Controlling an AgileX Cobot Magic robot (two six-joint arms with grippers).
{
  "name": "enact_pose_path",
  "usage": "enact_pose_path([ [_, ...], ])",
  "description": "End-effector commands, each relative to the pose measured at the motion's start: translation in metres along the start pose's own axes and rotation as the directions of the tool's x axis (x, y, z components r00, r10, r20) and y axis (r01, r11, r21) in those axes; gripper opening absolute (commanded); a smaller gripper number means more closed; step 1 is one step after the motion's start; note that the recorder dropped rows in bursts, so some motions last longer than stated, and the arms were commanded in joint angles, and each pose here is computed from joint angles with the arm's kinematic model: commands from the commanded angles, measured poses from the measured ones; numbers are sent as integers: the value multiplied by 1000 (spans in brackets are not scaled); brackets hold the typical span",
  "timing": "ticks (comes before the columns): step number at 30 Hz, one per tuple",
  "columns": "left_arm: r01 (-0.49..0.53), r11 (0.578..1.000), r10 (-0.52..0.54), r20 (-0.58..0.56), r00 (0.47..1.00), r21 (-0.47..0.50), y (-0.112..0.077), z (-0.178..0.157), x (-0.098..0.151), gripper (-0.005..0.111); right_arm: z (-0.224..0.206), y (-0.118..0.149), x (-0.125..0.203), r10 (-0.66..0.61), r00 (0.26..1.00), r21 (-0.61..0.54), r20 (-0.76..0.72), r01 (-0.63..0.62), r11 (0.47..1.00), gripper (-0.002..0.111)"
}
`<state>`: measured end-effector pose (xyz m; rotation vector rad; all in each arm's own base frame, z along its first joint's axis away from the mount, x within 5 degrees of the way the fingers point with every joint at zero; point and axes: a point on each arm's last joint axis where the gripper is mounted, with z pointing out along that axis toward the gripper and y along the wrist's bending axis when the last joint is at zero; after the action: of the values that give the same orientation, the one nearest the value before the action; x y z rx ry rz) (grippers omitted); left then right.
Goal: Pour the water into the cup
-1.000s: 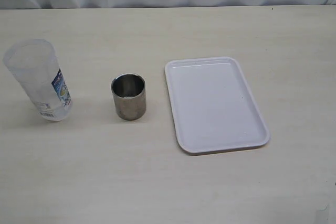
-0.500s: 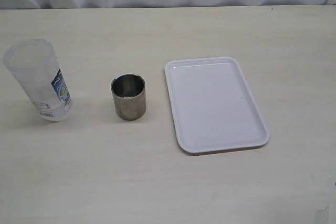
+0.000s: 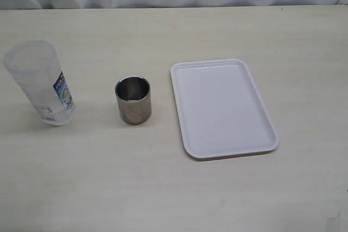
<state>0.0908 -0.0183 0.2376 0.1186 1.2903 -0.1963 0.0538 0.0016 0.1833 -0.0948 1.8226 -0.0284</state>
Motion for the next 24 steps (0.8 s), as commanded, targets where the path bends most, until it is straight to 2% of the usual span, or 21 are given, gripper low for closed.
enact_pose_path([
  [1, -35, 999, 37, -154, 987, 12, 2, 13, 20, 94, 0, 0, 1, -3, 1000, -2, -1, 3, 1000, 4],
  [4, -75, 997, 79, -225, 971, 26, 3, 19, 31, 94, 0, 0, 1, -3, 1000, -2, -1, 3, 1000, 4],
  [15, -35, 998, 53, -343, 938, 56, 4, 37, 63, 94, 0, 0, 1, -3, 1000, -2, -1, 3, 1000, 4],
  [24, -21, 997, 47, -390, 919, 71, 4, 44, 82, 94, 0, 0, 1, -3, 1000, -2, -1, 3, 1000, 4],
])
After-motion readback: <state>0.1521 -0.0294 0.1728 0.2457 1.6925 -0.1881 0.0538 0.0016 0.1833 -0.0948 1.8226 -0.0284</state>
